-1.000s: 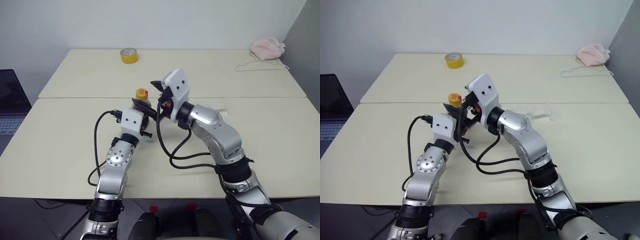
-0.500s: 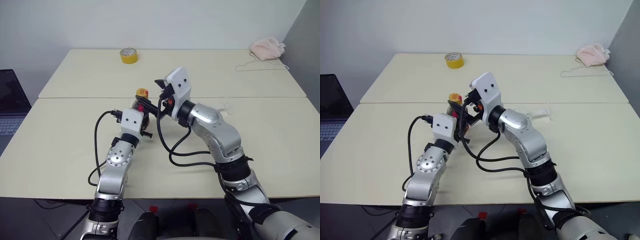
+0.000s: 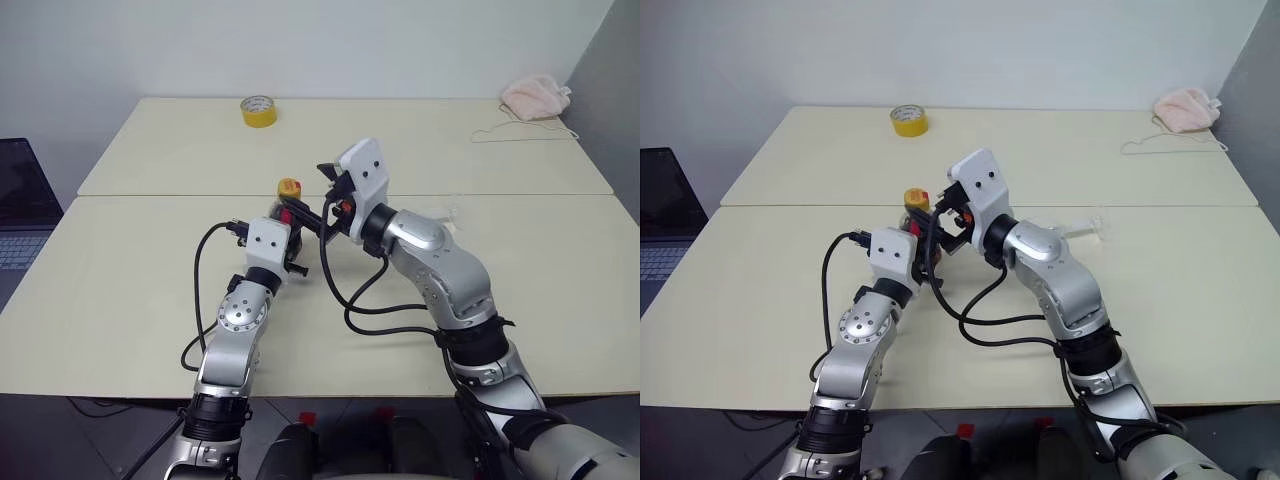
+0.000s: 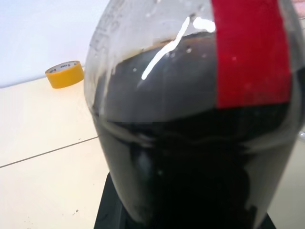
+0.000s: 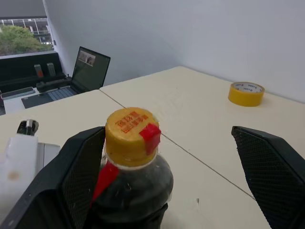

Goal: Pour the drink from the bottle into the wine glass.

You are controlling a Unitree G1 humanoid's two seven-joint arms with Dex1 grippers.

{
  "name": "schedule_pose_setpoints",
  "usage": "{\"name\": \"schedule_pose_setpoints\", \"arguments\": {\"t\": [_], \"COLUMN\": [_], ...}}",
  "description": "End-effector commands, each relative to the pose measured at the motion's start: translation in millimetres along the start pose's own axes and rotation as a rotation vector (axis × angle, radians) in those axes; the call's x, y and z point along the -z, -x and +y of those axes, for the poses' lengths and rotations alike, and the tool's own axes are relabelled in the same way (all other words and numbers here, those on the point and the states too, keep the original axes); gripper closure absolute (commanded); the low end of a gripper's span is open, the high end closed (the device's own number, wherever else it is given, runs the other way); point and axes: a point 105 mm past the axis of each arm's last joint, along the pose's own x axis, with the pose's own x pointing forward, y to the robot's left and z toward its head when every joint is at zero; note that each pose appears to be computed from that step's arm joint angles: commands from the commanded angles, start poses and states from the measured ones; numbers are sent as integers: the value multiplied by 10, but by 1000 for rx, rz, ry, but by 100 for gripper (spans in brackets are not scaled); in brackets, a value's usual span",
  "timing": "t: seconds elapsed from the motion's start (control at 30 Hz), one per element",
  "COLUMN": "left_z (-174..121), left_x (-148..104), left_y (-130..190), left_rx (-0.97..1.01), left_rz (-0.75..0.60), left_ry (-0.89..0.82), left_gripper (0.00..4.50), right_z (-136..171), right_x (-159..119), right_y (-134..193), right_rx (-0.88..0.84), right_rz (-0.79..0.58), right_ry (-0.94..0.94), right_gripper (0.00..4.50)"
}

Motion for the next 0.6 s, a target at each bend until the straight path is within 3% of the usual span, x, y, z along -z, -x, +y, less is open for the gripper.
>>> {"name": "schedule_pose_setpoints", "arguments": {"t": [0.03,0.27,0.47,0.6], "left_z": [122,122,108,87], "left_x": [-247,-255,-264,-269], "left_y": [3,10,3,-6], "left_rx": [-44,-48,-40,-33], "left_rz": [-99,-101,-103,-104], "left_ry": [0,4,-3,-2], "left_gripper": [374,374,374,374], "right_z": [-261,-423,59,194], "right_x": [-37,-2,-213,-291], "right_y": [184,325,227,33], "right_rx": [102,136,-96,-99], "right_rz": [-4,27,-36,-65], "right_ry": [15,42,-44,-55], "right_gripper": [0,0,0,0]}}
